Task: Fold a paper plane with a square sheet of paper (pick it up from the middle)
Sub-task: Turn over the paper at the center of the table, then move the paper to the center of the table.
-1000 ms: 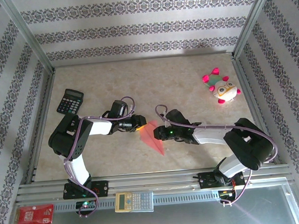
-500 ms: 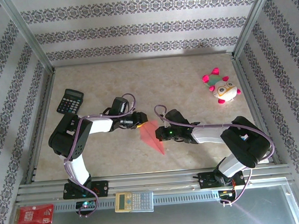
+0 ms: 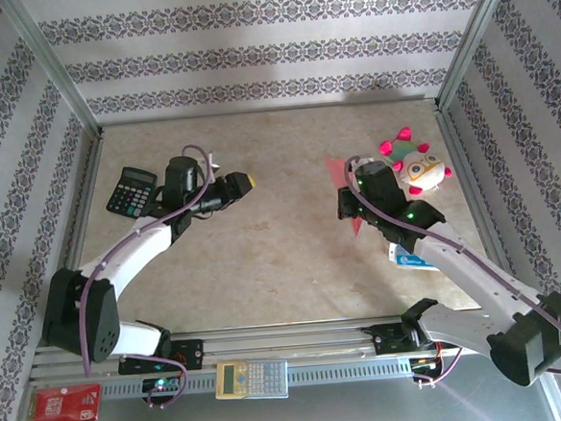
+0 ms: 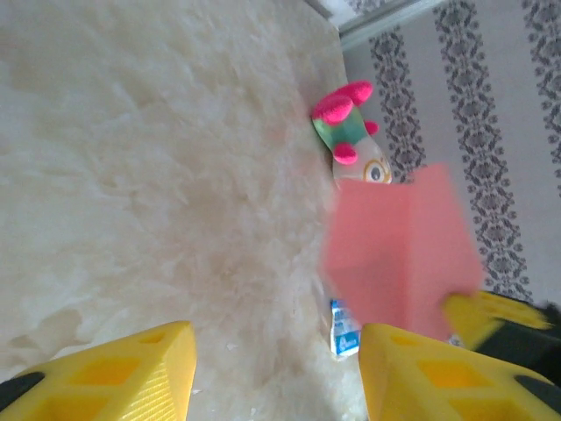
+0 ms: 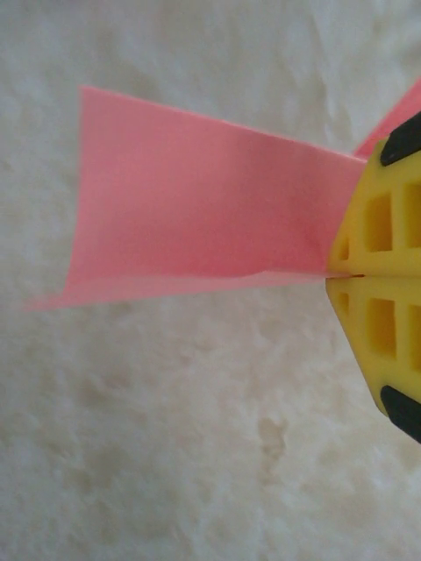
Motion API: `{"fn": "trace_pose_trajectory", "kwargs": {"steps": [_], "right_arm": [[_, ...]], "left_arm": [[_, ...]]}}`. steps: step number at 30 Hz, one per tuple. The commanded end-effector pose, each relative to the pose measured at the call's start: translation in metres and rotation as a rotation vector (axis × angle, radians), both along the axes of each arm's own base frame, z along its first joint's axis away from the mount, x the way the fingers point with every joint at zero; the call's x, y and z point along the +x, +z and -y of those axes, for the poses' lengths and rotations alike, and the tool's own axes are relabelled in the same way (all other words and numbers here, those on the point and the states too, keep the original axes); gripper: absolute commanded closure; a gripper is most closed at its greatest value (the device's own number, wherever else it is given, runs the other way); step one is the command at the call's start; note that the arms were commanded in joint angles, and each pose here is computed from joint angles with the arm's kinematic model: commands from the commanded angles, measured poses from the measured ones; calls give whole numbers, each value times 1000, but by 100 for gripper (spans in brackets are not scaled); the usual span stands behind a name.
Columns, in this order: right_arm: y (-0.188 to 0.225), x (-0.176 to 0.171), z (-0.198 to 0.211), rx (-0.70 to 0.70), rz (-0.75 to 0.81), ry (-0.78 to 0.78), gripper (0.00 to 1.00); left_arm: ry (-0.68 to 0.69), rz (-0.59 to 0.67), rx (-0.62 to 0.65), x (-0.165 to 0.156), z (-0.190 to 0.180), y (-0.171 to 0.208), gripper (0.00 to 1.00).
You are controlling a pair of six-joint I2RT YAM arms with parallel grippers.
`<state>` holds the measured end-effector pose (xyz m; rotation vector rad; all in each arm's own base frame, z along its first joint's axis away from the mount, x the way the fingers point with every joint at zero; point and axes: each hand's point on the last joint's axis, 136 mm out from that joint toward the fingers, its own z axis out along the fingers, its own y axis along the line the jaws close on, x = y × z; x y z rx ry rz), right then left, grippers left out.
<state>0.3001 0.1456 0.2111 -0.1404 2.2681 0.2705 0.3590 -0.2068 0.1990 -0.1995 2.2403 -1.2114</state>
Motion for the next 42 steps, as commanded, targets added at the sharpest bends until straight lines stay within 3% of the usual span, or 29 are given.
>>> {"fn": "trace_pose_trajectory", "kwargs": {"steps": [1, 5, 12, 17, 22, 28, 32, 36, 42], "right_arm": [[-29, -16, 33, -480, -59, -73, 100], [-68, -18, -16, -602, -90, -66, 100], [-151, -27, -92, -652, -196, -69, 100], [-181, -28, -137, -538, -261, -17, 91], [-160, -28, -168, -403, -279, 70, 79], [-121, -54, -160, -102, -318, 203, 73], [-125, -56, -128, 63, -370, 210, 74], [-139, -46, -122, 179, -391, 226, 83], [-166, -45, -132, 217, -443, 229, 92]], "left_arm": [[110, -100, 93, -11, -36, -39, 47], [177, -145, 118, -14, -62, -58, 46], [226, -185, 137, -13, -85, -76, 46], [224, -207, 134, -20, -87, -83, 46], [201, -246, 70, -35, -79, -90, 49], [123, -261, 16, -58, -50, -87, 50], [33, -275, 18, -71, -18, -90, 57], [-81, -285, 30, -78, 22, -92, 67], [-107, -329, 48, -73, 38, -110, 80]]}}
